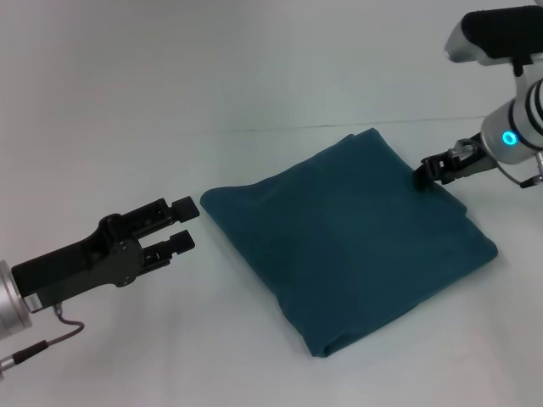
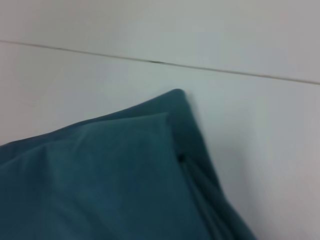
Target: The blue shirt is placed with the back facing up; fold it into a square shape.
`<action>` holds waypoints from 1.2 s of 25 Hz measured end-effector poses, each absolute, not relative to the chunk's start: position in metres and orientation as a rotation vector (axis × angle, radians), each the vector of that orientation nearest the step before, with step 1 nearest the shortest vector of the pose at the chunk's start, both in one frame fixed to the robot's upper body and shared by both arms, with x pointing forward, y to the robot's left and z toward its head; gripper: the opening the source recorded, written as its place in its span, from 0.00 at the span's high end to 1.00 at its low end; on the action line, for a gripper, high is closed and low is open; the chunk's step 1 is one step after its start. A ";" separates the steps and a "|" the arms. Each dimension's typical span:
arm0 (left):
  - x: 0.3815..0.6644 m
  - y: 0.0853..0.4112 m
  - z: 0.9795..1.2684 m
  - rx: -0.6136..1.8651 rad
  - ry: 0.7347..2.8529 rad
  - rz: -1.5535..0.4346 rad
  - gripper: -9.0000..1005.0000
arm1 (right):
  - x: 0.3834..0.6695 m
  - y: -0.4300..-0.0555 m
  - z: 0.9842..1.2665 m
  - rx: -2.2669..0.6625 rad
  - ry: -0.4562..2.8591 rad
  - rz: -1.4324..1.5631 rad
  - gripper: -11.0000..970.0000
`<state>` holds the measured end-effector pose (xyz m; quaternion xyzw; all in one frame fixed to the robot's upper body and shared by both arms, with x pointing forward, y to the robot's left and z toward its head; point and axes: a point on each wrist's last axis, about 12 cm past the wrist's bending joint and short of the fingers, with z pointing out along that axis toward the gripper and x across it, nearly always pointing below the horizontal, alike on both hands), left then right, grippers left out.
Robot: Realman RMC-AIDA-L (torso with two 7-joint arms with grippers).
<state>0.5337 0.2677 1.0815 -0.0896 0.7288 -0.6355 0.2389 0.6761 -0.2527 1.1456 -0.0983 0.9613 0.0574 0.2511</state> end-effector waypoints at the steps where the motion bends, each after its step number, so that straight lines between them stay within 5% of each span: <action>1: 0.534 0.268 1.082 -0.245 1.995 -1.740 0.25 | 0.676 -0.255 1.145 -0.257 2.611 0.150 0.58; 17: 0.533 0.268 1.082 -0.244 1.988 -1.742 0.25 | 0.686 -0.259 1.179 -0.138 2.462 0.280 0.55; 30: 0.534 0.268 1.082 -0.255 1.986 -1.738 0.25 | 0.693 -0.218 1.136 -0.210 2.466 0.231 0.55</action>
